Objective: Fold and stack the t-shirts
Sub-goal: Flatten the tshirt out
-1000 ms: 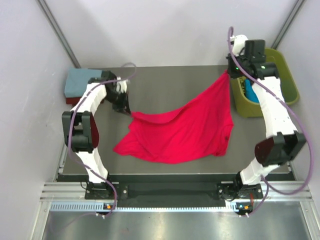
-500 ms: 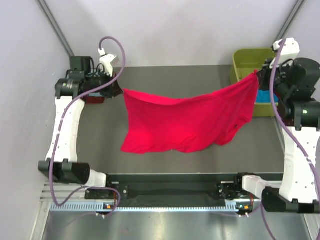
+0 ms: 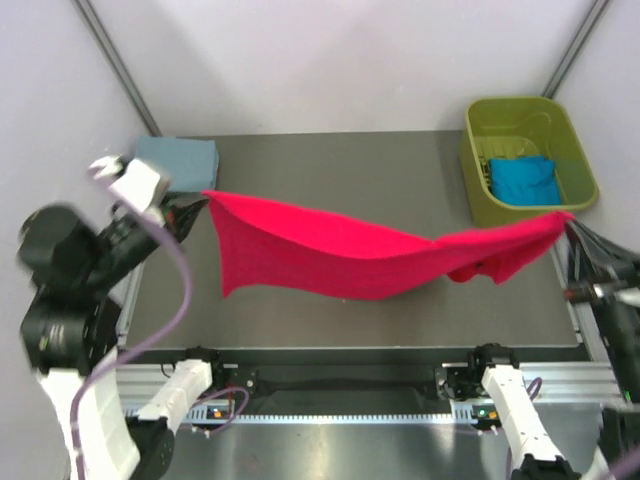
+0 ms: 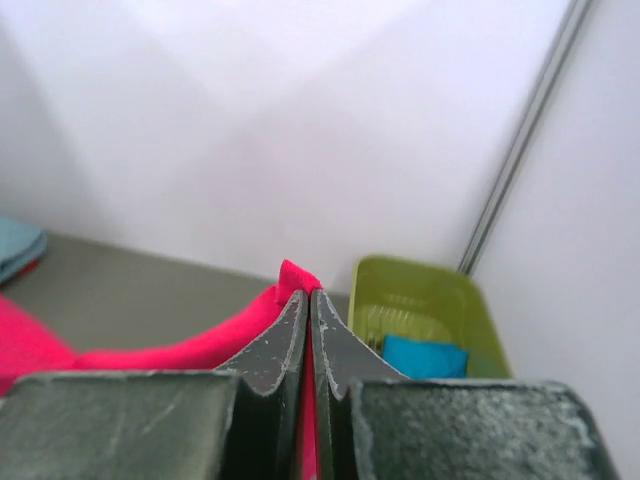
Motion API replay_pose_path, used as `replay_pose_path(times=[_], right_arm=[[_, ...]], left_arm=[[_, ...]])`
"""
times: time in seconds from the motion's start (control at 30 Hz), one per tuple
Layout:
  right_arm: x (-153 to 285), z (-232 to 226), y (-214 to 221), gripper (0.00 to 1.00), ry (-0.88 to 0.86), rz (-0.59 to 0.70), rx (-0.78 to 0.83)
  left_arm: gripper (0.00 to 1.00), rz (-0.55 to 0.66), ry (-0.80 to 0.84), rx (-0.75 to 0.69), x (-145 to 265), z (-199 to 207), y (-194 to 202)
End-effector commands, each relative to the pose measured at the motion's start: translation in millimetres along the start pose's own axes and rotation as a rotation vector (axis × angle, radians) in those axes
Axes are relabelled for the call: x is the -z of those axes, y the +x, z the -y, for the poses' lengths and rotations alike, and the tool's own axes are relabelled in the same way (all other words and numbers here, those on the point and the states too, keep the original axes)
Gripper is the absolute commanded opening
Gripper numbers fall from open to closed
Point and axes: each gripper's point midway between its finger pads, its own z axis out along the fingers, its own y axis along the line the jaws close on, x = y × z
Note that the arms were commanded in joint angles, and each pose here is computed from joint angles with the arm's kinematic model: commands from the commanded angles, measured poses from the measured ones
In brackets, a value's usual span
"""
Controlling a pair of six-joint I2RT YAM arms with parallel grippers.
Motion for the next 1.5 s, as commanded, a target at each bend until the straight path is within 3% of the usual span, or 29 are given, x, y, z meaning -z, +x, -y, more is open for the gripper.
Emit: replay_pose_path(times=[0.0,0.13,0.3,0.4,0.57,0.77,0.8,0.97,1.0,1.07,1.1,1.17,1.23,1.27,1.3,1.47], right_arm=[[31.5,9.2,-36.9,0.0,0.082,0.105,0.033],[63.3,32.0,-74.4,0.0,0.206,0.192,0.017],[85.8,49.9,-130.2,0.0,0.297,0.32,0.071],[70.7,58.4,-149.0,0.0,0.28,0.356,0.075],[6.5,64.6,-126.9,0.0,0.226,0.299,0.111],[-103.3,19.2,13.8,0.0,-0.012,0.007,0.151],[-123.2,3.8,63.0,0.0,-0.081,-0.09,0.151],[-176.3,-23.3,188.8,0.0,-0.189,-0.305,0.174],[-187.2,-33.1,232.1,0.0,-0.232,-0.394,0.173],[-205.1,-38.8,262.0,0.0,-0.256,-0.441,0.175],[-218.9,-44.8,296.7,0.0,-0.278,-0.522,0.165],[-244.1,-45.4,309.5,0.0,-0.278,-0.553,0.154],[-264.5,-49.8,356.1,0.0,-0.296,-0.667,0.135],[-286.6,-45.9,343.5,0.0,-0.282,-0.642,0.135],[-297.2,-45.2,374.8,0.0,-0.279,-0.712,0.121],[-352.4,-34.7,392.0,0.0,-0.236,-0.726,0.106]], left_arm=[[0.0,0.241,-0.152,-0.121,47.5,1.3,-59.8],[0.0,0.348,-0.297,-0.198,83.9,-6.4,-95.7],[0.0,0.434,-0.38,-0.265,95.8,-18.6,-126.7],[0.0,0.43,-0.395,-0.282,85.2,-29.1,-126.8],[0.0,0.264,-0.329,-0.214,29.7,-48.4,-68.4],[0.0,0.007,-0.177,-0.119,-50.7,-62.7,44.8],[0.0,-0.016,-0.157,-0.112,-59.6,-63.5,58.5],[0.0,-0.214,-0.053,-0.034,-117.9,-73.0,172.2],[0.0,-0.242,-0.042,-0.034,-127.1,-75.4,193.4],[0.0,-0.312,-0.01,0.003,-146.6,-79.4,231.5],[0.0,-0.32,0.0,0.008,-155.2,-82.1,241.7],[0.0,-0.388,0.042,0.043,-173.9,-85.1,276.6],[0.0,-0.403,0.04,0.049,-190.2,-95.7,285.3],[0.0,-0.45,0.05,0.077,-200.5,-99.4,307.1],[0.0,-0.444,0.033,0.068,-210.2,-109.8,301.9],[0.0,-0.513,-0.014,0.11,-247.3,-140.1,335.3]])
